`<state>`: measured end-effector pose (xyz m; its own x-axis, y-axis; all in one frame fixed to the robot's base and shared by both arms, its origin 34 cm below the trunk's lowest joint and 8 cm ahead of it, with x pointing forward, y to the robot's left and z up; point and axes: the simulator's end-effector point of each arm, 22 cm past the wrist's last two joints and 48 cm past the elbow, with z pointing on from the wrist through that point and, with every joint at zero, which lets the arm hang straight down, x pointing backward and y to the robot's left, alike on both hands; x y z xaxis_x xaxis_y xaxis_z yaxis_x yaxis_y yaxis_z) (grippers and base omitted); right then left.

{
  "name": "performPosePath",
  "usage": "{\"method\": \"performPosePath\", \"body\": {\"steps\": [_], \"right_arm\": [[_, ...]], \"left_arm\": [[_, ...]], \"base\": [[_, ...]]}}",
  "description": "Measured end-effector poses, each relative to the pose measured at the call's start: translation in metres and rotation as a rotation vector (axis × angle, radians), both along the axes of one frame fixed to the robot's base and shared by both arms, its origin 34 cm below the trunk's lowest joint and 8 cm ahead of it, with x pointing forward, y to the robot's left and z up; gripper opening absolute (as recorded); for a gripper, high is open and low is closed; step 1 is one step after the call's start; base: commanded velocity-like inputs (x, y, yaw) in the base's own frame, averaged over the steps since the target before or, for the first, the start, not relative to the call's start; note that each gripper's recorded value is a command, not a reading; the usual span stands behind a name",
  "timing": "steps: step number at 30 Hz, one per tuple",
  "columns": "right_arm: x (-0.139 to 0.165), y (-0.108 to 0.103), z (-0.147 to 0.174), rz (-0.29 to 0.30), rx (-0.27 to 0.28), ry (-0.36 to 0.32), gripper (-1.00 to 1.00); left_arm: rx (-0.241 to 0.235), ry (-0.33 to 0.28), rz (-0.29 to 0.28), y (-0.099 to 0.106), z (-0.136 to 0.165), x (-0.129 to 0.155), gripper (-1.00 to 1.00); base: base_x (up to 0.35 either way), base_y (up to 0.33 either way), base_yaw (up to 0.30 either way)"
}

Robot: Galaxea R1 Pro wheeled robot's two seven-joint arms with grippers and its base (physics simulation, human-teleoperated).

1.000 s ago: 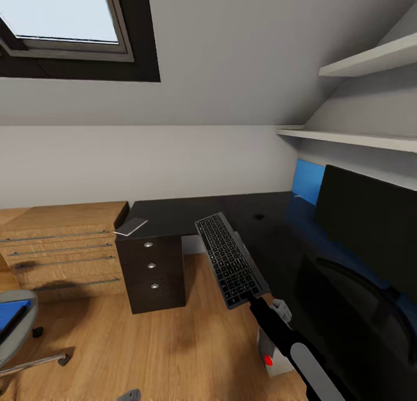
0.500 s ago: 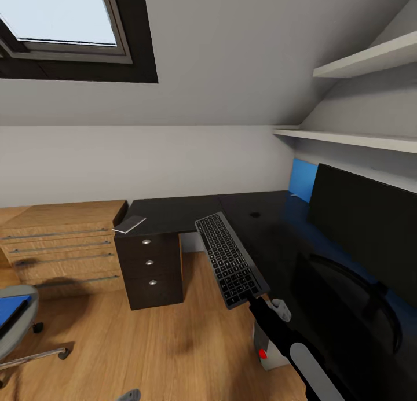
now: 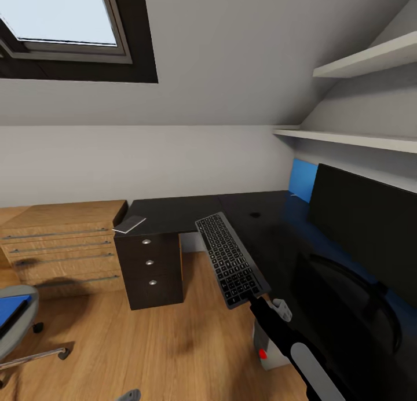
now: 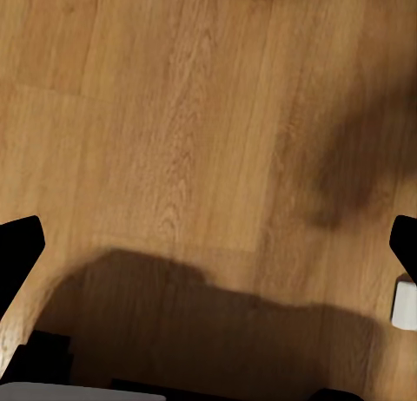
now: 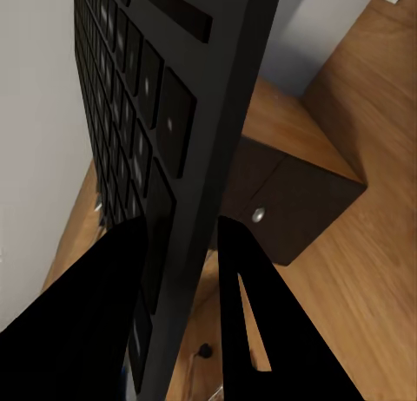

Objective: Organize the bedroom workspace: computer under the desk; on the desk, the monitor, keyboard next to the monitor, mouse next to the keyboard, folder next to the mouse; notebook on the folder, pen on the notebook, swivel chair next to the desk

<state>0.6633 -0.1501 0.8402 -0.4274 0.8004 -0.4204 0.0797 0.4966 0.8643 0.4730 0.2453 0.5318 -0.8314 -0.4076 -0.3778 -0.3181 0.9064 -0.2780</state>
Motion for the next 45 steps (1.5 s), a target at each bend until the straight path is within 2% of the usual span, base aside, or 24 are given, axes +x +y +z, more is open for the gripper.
{"method": "performPosePath", "body": {"steps": [11, 40, 45], "right_arm": [[0.0009, -0.0049, 0.0010, -0.003, -0.007, -0.005, -1.00], [-0.0026, -0.0003, -0.0046, 0.020, -0.005, 0.014, -1.00], [-0.0022, -0.0027, -0.0055, 0.018, -0.009, 0.015, -1.00]], "left_arm": [[0.000, 0.000, 0.002, 0.0008, 0.0000, 0.0000, 1.00], [0.001, 0.000, 0.003, 0.0013, 0.0000, 0.0001, 1.00], [0.001, 0.000, 0.002, 0.0012, -0.0002, 0.0001, 1.00]], "base": [[0.000, -0.132, 0.000], [0.000, -0.003, 0.000], [-0.151, -0.015, 0.000]]}}
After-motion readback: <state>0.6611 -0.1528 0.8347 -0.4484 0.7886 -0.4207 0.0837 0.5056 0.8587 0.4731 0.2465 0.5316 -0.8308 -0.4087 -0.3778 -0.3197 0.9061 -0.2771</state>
